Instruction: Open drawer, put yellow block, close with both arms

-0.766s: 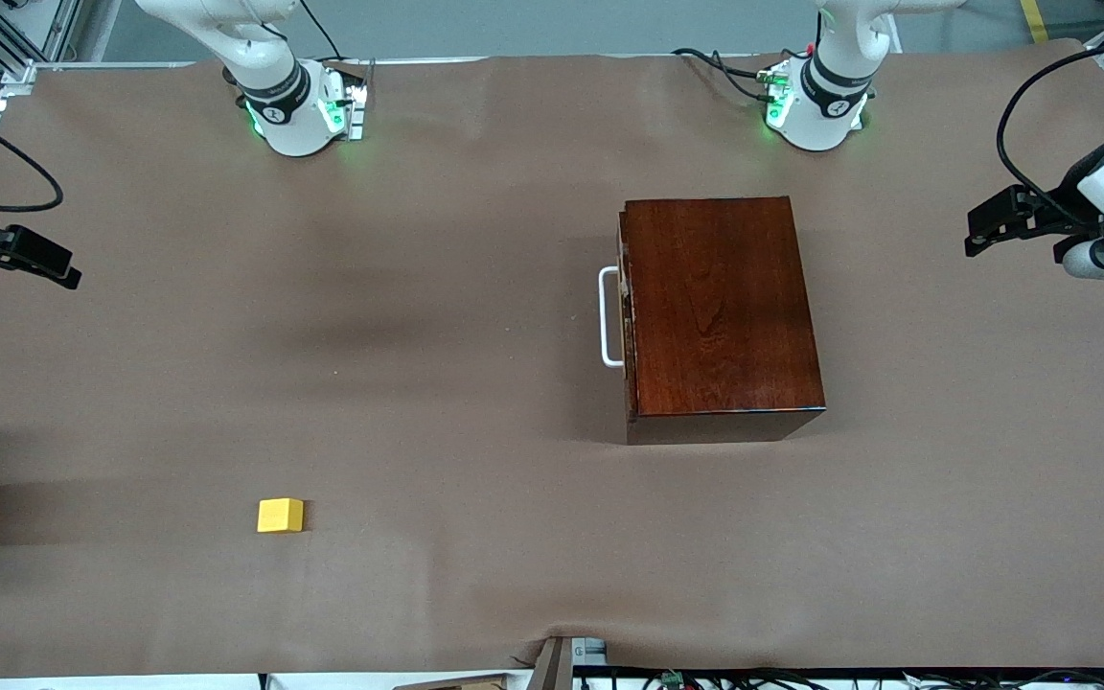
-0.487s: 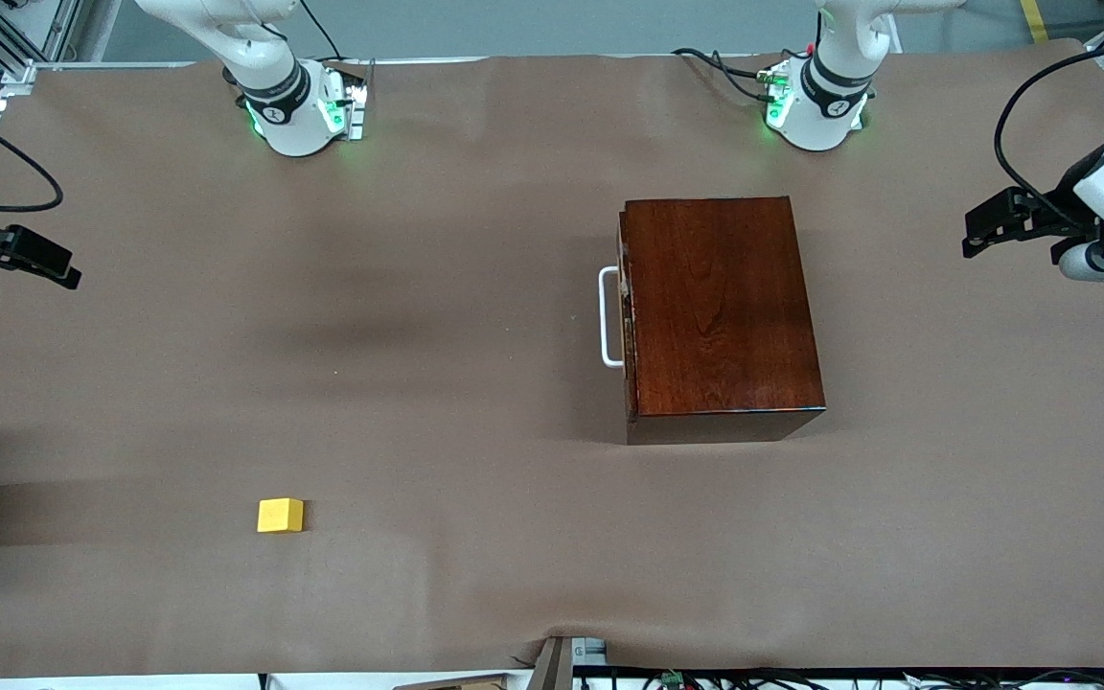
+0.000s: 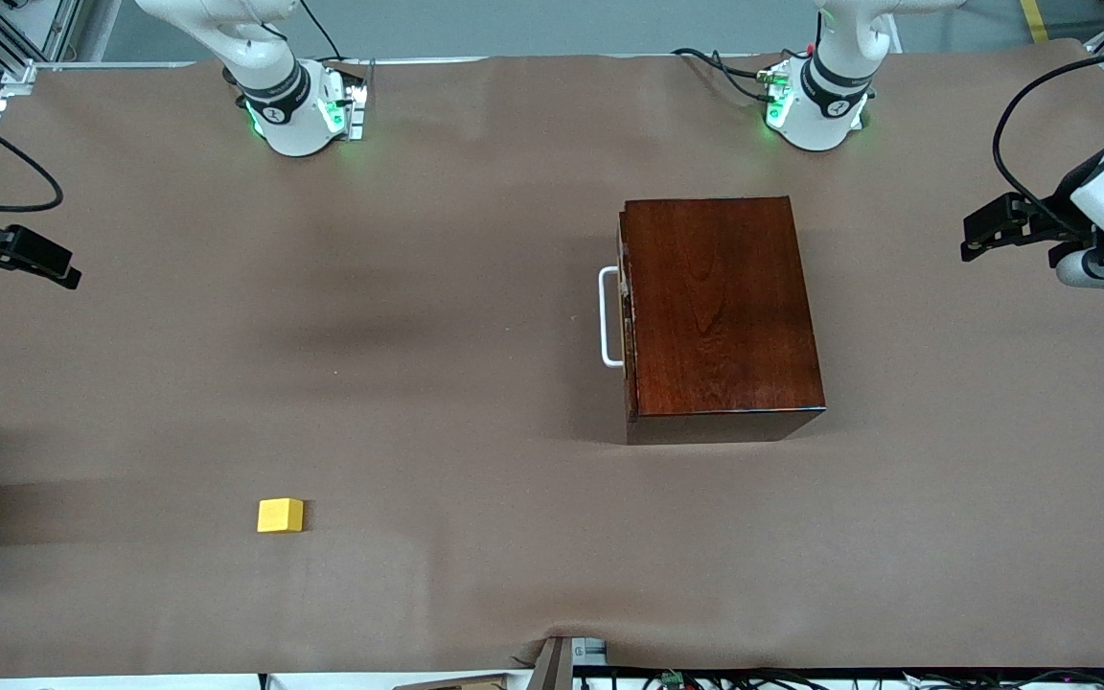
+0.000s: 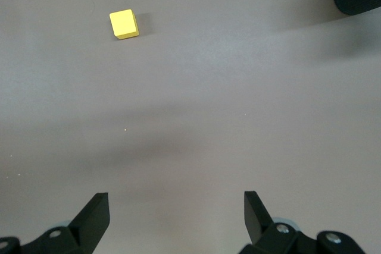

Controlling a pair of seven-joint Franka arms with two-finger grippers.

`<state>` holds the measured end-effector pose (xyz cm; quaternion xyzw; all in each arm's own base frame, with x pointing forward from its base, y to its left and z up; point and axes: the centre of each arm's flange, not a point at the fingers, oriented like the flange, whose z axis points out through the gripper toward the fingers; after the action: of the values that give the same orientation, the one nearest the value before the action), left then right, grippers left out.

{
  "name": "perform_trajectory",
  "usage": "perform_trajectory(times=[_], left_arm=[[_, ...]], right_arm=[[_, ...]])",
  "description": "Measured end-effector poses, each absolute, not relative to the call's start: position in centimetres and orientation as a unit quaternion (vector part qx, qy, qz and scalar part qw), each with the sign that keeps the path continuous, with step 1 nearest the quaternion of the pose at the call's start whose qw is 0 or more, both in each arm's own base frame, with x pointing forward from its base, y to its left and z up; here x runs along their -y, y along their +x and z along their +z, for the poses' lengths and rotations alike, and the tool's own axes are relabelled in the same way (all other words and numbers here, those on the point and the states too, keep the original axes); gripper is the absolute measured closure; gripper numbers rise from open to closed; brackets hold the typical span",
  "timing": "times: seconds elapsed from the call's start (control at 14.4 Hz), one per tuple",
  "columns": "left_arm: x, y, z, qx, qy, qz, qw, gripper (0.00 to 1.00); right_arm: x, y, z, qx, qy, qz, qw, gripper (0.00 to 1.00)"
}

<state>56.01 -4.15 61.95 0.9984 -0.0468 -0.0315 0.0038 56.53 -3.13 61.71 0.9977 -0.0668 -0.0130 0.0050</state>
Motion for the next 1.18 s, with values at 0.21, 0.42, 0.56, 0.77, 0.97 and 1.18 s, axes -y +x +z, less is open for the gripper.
perform_trajectory(times=[0.21,0.42,0.56,0.77,0.97,1.18], left_arm=[[4.05,56.02,61.98,0.046,0.998,-0.031,0.004,0.00],[4.05,56.02,62.08,0.046,0.998,-0.030,0.004,0.00],[4.04,56.03,62.14,0.046,0.999,-0.029,0.004,0.00],[3.98,56.03,62.16,0.045,0.999,-0.029,0.004,0.00],[3.86,56.05,62.16,0.044,0.999,-0.029,0.004,0.00],[3.85,56.05,62.17,0.044,0.999,-0.029,0.004,0.00]], right_arm=[[3.13,56.54,61.71,0.067,0.998,-0.013,0.005,0.00],[3.13,56.54,61.71,0.067,0.998,-0.013,0.005,0.00],[3.13,56.54,61.71,0.067,0.998,-0.013,0.005,0.00],[3.13,56.54,61.71,0.067,0.998,-0.013,0.005,0.00],[3.13,56.54,61.71,0.067,0.998,-0.013,0.005,0.00],[3.13,56.54,61.71,0.067,0.998,-0.013,0.005,0.00]])
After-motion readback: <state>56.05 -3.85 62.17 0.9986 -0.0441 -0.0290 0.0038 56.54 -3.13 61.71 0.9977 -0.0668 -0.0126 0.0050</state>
